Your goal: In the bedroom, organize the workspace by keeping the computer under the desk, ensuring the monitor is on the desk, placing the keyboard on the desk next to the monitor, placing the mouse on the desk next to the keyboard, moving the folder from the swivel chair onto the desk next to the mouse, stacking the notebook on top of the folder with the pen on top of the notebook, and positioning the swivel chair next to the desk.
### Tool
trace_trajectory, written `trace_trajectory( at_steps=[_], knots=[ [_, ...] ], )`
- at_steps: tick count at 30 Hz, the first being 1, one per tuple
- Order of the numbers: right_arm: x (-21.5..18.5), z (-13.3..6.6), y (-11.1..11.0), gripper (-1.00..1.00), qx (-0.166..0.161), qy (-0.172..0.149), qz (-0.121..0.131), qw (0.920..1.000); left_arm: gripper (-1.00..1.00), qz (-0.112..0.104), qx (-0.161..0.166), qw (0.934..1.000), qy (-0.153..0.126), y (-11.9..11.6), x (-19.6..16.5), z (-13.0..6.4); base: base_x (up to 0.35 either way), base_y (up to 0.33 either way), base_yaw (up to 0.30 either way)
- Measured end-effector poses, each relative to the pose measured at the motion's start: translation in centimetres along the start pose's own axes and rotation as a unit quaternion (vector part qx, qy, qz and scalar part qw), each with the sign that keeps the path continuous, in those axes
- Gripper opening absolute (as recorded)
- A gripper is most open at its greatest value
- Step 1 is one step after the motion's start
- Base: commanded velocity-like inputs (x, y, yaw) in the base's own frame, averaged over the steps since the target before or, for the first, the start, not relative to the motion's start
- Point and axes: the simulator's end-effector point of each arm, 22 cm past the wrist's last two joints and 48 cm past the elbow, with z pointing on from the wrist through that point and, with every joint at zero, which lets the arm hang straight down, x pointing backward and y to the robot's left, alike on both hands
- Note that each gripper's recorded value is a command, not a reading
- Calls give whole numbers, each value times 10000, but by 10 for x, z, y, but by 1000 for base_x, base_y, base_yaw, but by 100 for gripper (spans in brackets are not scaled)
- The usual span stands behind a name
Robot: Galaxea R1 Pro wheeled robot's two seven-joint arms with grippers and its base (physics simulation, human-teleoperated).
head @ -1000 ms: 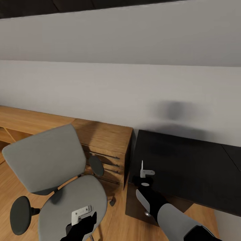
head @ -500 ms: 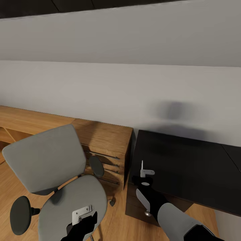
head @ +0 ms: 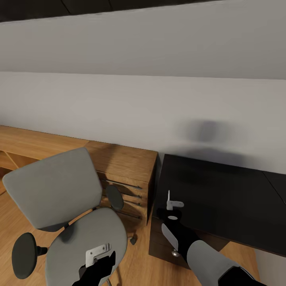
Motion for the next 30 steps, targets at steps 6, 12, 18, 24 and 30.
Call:
trace_trajectory(
  at_steps=[6,12,18,24,30],
  knots=[
    [0,1,-2,100,16,7,19,10000,100,-2,-3,10000,-1,0,0,0,0,0,0],
    [1,2,-6,100,50,50,125,9999,100,-4,0,10000,7,0,0,0,0,0,0],
    [3,1,-6,100,49,110,84,9999,100,-5,0,10000,8,0,0,0,0,0,0],
    [3,1,-6,100,54,122,65,9999,100,-5,1,10000,8,0,0,0,0,0,0],
    [3,1,-6,100,57,125,65,9999,100,-4,3,10000,8,0,0,0,0,0,0]
  ],
)
